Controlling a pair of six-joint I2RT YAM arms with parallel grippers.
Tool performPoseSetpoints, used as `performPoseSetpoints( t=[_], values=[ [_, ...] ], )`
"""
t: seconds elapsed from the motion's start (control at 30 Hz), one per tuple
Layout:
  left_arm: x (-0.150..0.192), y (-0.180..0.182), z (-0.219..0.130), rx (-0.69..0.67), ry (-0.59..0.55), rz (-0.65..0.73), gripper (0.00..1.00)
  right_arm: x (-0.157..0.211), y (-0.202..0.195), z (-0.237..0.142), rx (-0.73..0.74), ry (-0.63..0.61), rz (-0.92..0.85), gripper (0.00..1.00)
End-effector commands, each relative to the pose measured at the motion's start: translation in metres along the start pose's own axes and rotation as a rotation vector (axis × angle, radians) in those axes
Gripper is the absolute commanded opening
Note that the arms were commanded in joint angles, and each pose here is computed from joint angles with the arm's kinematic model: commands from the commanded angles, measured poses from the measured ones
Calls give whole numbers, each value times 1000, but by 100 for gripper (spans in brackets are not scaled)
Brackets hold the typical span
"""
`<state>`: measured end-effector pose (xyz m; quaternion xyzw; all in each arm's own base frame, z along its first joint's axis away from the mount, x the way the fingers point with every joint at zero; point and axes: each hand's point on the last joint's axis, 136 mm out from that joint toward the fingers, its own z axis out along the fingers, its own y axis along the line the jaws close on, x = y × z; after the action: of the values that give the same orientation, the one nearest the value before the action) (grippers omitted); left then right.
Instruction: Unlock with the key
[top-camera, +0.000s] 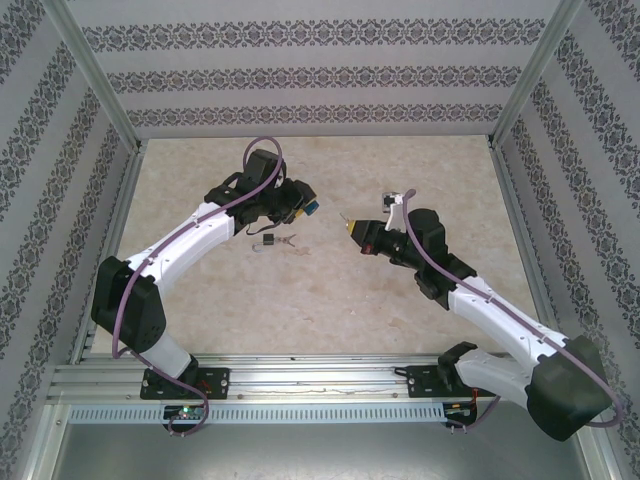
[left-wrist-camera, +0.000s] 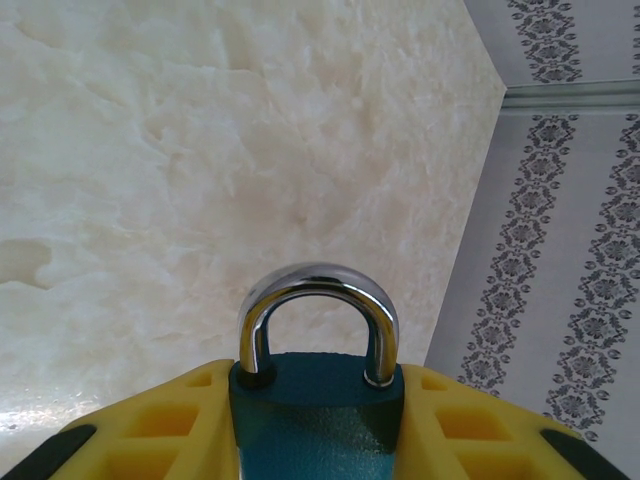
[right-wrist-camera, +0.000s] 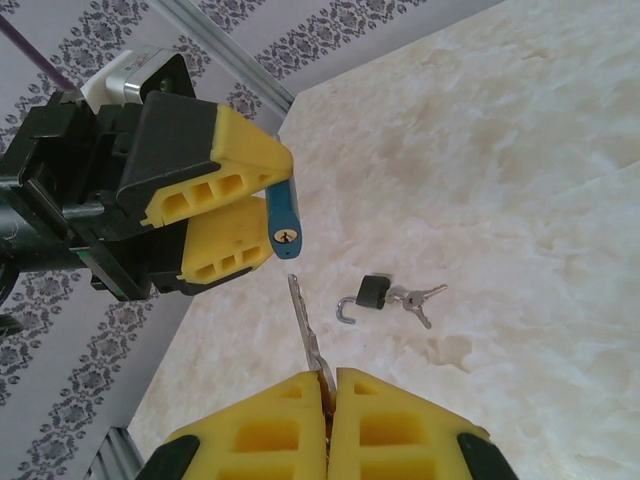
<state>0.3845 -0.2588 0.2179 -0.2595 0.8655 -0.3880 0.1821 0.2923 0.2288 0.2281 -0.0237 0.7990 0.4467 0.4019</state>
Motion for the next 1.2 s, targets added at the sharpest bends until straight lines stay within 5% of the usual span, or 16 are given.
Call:
performPoseSetpoints(
  t=[0.0,1.17],
  values=[
    [-16,-31,-19,111,-62,-10,35,-20,18,4,-8,-77,-43,0],
    [-11,-29,-28,143,-68,-29,35,-5,34,58,50,-98,-74,0]
  ],
)
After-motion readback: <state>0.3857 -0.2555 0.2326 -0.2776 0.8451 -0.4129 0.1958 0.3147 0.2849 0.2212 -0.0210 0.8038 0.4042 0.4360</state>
